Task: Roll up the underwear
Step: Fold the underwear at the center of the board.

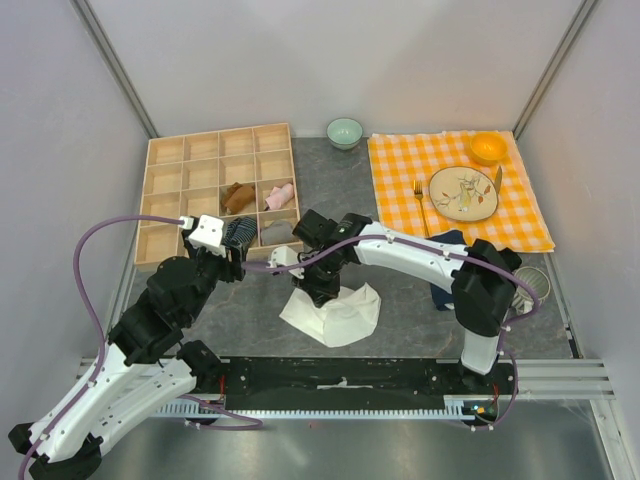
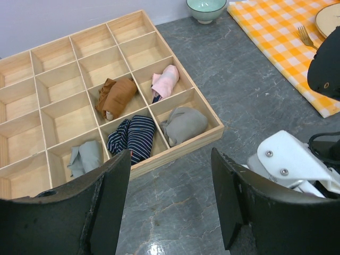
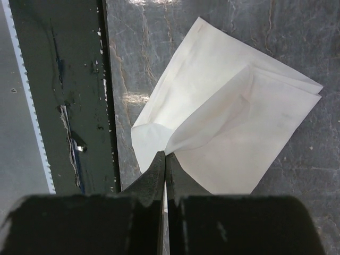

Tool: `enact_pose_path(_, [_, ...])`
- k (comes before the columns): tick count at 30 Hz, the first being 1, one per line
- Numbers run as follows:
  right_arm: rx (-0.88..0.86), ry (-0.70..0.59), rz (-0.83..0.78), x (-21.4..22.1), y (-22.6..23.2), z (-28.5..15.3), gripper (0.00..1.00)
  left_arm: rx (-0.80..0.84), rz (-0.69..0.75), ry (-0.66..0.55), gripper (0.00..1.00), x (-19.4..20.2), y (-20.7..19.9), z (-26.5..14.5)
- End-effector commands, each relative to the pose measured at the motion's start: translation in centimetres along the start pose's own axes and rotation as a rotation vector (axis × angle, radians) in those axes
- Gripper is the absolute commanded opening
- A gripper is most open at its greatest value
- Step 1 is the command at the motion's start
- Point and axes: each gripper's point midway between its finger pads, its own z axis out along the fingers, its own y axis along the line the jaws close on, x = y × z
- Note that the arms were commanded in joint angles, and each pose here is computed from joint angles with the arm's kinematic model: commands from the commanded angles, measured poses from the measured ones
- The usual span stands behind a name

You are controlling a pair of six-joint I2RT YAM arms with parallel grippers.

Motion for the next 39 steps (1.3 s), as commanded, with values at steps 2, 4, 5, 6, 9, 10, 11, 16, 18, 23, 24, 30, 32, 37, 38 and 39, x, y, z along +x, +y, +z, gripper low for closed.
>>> enact_pose_path(2, [-0.026,-0.006,-0.016,-0.9,1.0,0.7,0.05,-0.013,0.013,-0.027,0.68,-0.9,0.4,0.1])
enact_pose_path(4, [-0.033,0.004,-0.019,-0.8,1.2,1.1,0.06,-0.013,0.011,-0.032,0.69,-1.0,0.4,0.0])
enact_pose_path(5, [-0.034,0.008,-0.020,-0.8,1.2,1.3,0.06,-0.012,0.013,-0.029,0.68,-0.9,0.3,0.0])
enact_pose_path(6, [-0.036,0.008,-0.025,-0.9,1.4,1.3,0.06,-0.015,0.012,-0.029,0.68,-0.9,0.4,0.1])
enact_pose_path(9, [-0.024,0.003,-0.033,-1.2,1.3,1.0,0.06,-0.012,0.012,-0.030,0.68,-1.0,0.3,0.0])
enact_pose_path(10, [-0.020,0.001,-0.036,-1.3,1.2,0.9,0.06,-0.013,0.012,-0.029,0.68,-0.9,0.4,0.0])
enact_pose_path(11, [-0.013,0.003,-0.040,-1.3,1.1,0.9,0.06,-0.010,0.011,-0.032,0.69,-1.0,0.3,0.0])
enact_pose_path(16, [-0.003,0.010,-0.047,-1.1,0.9,0.9,0.07,-0.012,0.013,-0.027,0.69,-0.9,0.3,0.1])
enact_pose_path(18, [-0.014,0.011,-0.044,-1.0,1.0,1.1,0.07,-0.012,0.014,-0.029,0.68,-0.9,0.3,0.0])
enact_pose_path(23, [-0.043,0.001,-0.036,-1.7,1.2,1.6,0.06,-0.044,0.003,-0.037,0.68,-1.1,1.0,-0.2])
enact_pose_path(24, [-0.053,0.001,-0.031,-1.7,1.2,1.8,0.06,-0.068,-0.001,-0.042,0.68,-1.2,1.5,-0.3])
enact_pose_path(30, [-0.075,0.011,-0.036,-1.8,1.7,2.7,0.07,-0.148,-0.040,-0.096,0.68,-2.1,3.3,-1.6])
enact_pose_path(32, [-0.084,0.018,-0.034,-1.7,1.9,3.1,0.09,-0.159,-0.050,-0.112,0.68,-2.2,3.6,-1.9])
enact_pose_path(37, [-0.138,0.037,0.000,-1.3,2.3,4.7,0.24,-0.159,-0.062,-0.136,0.68,-2.5,3.8,-2.3])
enact_pose_path(38, [-0.173,0.029,0.004,-1.4,2.8,4.8,0.30,-0.160,-0.065,-0.138,0.68,-2.6,3.9,-2.3])
enact_pose_path(39, [-0.195,0.027,0.006,-1.4,3.2,4.8,0.32,-0.156,-0.065,-0.136,0.68,-2.5,3.8,-2.3])
